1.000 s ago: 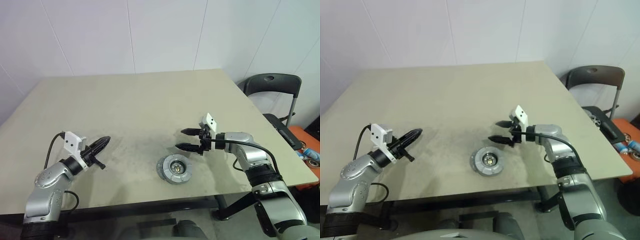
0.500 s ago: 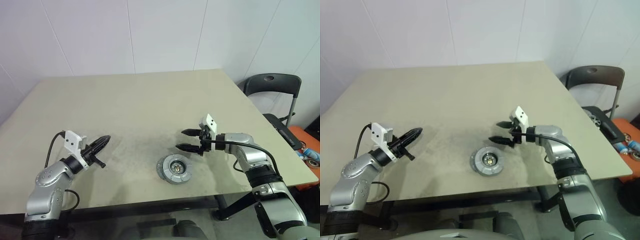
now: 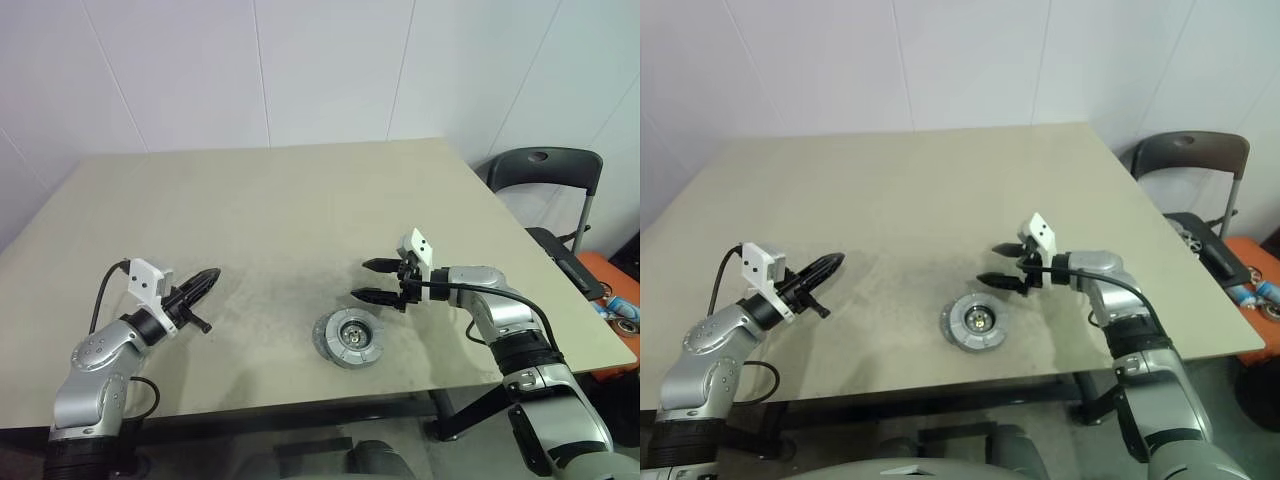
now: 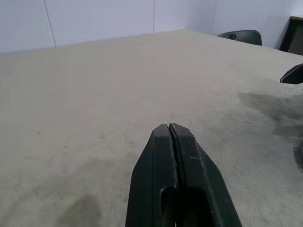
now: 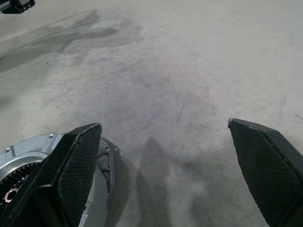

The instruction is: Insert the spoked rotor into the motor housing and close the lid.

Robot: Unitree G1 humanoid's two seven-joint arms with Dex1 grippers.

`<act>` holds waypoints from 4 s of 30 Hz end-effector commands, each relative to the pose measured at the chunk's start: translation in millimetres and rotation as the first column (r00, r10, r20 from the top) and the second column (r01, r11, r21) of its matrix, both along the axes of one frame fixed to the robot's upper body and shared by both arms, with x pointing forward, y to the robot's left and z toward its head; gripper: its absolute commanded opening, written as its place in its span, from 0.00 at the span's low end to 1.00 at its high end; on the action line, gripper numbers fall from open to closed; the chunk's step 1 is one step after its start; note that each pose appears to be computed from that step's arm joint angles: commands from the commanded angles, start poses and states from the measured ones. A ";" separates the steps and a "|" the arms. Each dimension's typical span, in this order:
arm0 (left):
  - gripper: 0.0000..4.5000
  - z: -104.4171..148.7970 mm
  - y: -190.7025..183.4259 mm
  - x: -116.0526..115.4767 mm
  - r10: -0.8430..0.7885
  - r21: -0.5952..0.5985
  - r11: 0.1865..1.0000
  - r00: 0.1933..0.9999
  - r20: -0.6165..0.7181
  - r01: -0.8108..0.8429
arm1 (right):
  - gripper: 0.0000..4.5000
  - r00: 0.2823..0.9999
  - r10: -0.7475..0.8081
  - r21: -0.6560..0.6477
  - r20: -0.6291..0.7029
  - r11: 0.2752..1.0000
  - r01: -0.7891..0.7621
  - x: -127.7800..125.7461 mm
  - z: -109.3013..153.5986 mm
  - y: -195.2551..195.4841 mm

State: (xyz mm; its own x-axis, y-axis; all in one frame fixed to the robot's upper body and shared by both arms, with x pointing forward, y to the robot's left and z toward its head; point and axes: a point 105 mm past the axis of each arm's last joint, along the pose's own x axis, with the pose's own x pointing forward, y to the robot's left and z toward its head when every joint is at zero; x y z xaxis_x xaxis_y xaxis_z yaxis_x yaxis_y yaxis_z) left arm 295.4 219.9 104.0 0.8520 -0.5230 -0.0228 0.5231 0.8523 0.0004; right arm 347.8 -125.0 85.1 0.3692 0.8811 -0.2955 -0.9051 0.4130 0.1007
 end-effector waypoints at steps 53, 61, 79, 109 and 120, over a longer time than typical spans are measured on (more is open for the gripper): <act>0.01 8.4 -5.5 0.0 -0.032 0.029 0.999 0.999 0.034 0.031 | 1.00 0.998 -0.024 -0.011 0.065 1.000 0.025 4.4 10.5 -11.5; 0.01 7.1 -5.3 -0.3 -0.031 0.026 0.999 0.999 0.032 0.030 | 1.00 0.998 -0.022 -0.014 0.064 1.000 0.023 4.2 8.4 -10.3; 0.01 6.3 -4.2 0.4 -0.030 0.026 0.999 0.999 0.033 0.029 | 1.00 0.998 -0.024 -0.017 0.065 1.000 0.025 3.7 8.0 -11.2; 0.01 8.1 -12.3 -0.3 -0.058 0.030 0.998 0.998 0.023 0.057 | 1.00 0.998 0.010 -0.017 0.062 1.000 -0.009 0.6 9.6 -11.0; 0.01 5.8 -14.3 -3.4 -0.059 0.033 0.998 0.998 0.020 0.058 | 1.00 0.998 0.011 -0.022 0.058 1.000 -0.010 -1.0 8.5 -12.7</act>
State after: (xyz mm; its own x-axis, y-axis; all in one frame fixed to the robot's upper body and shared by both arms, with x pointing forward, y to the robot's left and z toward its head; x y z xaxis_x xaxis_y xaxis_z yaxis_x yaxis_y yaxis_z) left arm 292.0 209.6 97.9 0.8271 -0.5592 -0.0567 0.5603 0.8283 0.0040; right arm 343.6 -135.1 79.1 0.3605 0.8756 -0.3214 -0.9096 0.4063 0.0866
